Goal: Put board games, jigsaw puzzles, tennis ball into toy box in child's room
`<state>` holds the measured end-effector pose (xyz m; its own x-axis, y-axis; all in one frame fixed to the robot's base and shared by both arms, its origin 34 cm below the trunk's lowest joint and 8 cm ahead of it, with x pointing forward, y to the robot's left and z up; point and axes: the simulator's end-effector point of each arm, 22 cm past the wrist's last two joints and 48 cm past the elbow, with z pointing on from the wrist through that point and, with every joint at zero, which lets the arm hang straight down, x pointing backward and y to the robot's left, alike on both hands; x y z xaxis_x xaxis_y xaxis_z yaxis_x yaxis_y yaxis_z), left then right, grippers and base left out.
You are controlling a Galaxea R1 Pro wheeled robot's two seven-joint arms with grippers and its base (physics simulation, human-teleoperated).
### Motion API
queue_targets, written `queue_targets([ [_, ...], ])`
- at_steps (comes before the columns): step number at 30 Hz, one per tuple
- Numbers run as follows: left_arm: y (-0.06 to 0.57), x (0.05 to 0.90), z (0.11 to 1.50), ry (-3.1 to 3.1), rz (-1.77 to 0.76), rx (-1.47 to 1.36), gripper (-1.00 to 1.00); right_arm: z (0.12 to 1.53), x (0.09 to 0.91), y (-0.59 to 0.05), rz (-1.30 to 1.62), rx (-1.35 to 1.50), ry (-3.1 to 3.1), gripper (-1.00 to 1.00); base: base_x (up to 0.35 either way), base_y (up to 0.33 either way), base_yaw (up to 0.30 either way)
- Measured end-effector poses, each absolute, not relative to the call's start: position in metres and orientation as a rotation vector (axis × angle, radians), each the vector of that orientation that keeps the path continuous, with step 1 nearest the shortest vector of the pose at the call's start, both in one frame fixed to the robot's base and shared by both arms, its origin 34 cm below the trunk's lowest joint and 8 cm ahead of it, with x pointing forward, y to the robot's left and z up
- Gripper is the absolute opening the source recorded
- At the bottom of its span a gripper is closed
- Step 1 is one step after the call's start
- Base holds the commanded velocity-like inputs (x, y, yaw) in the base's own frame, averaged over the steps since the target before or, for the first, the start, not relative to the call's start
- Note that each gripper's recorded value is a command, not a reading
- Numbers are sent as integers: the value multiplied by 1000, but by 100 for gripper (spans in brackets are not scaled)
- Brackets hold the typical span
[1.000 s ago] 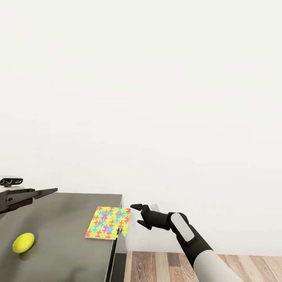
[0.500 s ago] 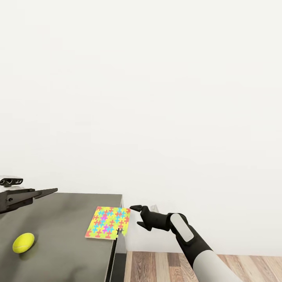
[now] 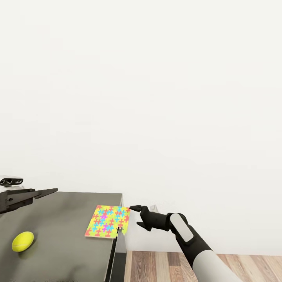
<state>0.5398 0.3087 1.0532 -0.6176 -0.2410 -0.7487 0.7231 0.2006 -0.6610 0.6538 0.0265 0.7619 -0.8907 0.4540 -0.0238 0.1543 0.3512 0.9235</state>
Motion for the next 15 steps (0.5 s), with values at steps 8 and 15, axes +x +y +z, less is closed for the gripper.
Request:
queue_targets([
  [8, 309, 539, 1048, 1683, -1533, 459, 100, 757, 653, 27, 1555, 542, 2341, 100, 0, 0, 0],
  [15, 309, 539, 1048, 1683, -1533, 459, 100, 757, 653, 28, 1556, 541, 2340, 100, 0, 0, 0],
])
